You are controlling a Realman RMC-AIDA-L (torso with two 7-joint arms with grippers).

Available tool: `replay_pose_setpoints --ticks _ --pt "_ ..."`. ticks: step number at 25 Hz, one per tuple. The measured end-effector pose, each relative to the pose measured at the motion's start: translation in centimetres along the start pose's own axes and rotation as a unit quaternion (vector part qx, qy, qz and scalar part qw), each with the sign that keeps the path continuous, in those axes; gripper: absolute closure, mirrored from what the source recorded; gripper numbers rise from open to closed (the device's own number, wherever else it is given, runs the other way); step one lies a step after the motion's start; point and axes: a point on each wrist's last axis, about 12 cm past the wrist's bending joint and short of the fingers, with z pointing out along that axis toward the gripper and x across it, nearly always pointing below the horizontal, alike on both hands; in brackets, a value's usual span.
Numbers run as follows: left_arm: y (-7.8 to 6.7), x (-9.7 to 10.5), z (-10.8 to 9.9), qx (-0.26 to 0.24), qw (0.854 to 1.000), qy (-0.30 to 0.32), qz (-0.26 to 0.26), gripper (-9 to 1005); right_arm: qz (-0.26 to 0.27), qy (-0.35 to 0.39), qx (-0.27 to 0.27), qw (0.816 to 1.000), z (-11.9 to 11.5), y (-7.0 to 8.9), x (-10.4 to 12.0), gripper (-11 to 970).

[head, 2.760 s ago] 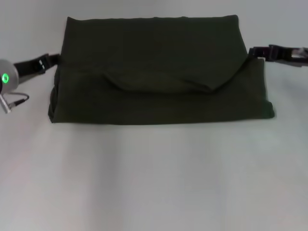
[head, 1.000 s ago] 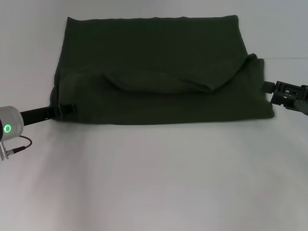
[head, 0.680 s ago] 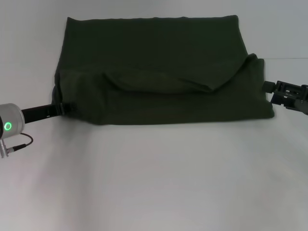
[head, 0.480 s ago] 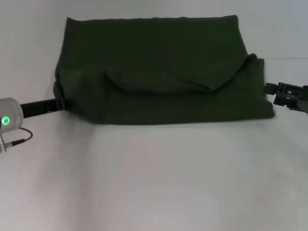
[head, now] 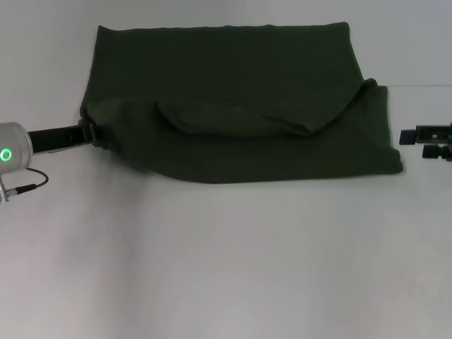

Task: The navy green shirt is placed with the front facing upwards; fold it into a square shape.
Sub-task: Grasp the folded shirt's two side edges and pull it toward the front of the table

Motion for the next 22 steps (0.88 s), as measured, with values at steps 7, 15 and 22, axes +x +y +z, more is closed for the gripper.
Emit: replay_pose_setpoints --ticks 7,15,22 --pt "-0.2 -0.2 0.2 -0.001 1.0 -0.003 -0.006 947 -0.052 0.04 0.106 0.992 2.7 1.9 -3.1 165" --pt "-0.3 -0.3 0.3 0.001 1.0 -0.005 -0.009 947 -0.091 0.046 0.151 0.983 6.3 2.5 -1.9 179" --pt "-0.5 -0.1 0.4 0.003 1.0 -0.005 -0.011 946 -0.094 0.042 0.166 0.981 7.9 2.1 -0.8 192"
